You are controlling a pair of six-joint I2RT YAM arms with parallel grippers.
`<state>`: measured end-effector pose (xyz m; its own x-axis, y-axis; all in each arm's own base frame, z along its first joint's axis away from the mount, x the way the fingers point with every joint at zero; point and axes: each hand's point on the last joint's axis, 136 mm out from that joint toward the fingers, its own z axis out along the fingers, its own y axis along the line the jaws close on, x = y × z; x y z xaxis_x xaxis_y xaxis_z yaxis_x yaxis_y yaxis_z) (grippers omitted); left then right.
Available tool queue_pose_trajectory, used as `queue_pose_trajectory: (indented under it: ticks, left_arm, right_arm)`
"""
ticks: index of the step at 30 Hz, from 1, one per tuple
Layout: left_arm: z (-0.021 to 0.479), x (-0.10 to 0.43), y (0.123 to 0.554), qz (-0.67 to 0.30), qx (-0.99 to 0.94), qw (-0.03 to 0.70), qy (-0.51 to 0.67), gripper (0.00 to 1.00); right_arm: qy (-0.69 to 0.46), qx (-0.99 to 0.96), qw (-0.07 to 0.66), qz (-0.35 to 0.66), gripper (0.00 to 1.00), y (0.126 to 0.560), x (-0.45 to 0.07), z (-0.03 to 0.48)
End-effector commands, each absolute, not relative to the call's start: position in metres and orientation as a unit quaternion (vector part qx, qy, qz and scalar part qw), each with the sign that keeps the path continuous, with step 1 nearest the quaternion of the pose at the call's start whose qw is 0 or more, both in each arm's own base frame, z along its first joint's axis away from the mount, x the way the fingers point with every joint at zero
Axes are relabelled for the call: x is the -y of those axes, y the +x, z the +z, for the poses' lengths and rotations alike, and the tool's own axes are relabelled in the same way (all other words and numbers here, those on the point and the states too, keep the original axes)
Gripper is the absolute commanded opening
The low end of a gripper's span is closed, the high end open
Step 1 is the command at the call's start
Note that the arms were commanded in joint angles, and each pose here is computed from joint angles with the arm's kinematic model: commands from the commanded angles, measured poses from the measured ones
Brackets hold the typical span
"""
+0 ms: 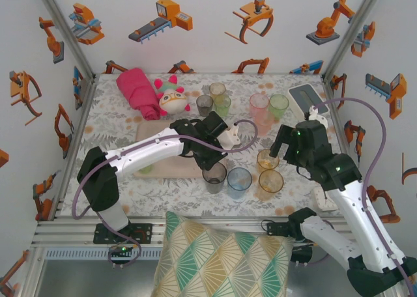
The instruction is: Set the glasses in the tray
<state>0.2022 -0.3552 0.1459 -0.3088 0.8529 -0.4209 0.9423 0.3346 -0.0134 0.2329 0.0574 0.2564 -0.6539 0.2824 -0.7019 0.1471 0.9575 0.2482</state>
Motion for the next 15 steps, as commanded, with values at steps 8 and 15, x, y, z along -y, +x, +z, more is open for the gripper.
queue_pose_trajectory:
  ticks: [8, 15]
  left_arm:
    - [0.1441, 0.3514, 0.2029, -0.116, -0.802, 0.173, 0.559, 0.16]
    - [0.1497, 0.3512, 0.2049, -0.113, -0.802, 0.177, 0.559, 0.07]
  right_arm:
    - [0.128, -0.904, 0.399, 0.084, 0.98, 0.2335, -0.0553, 0.2541]
    - [0.127, -0.905, 0.398, 0.086, 0.98, 0.2339, -0.0565, 0.2511]
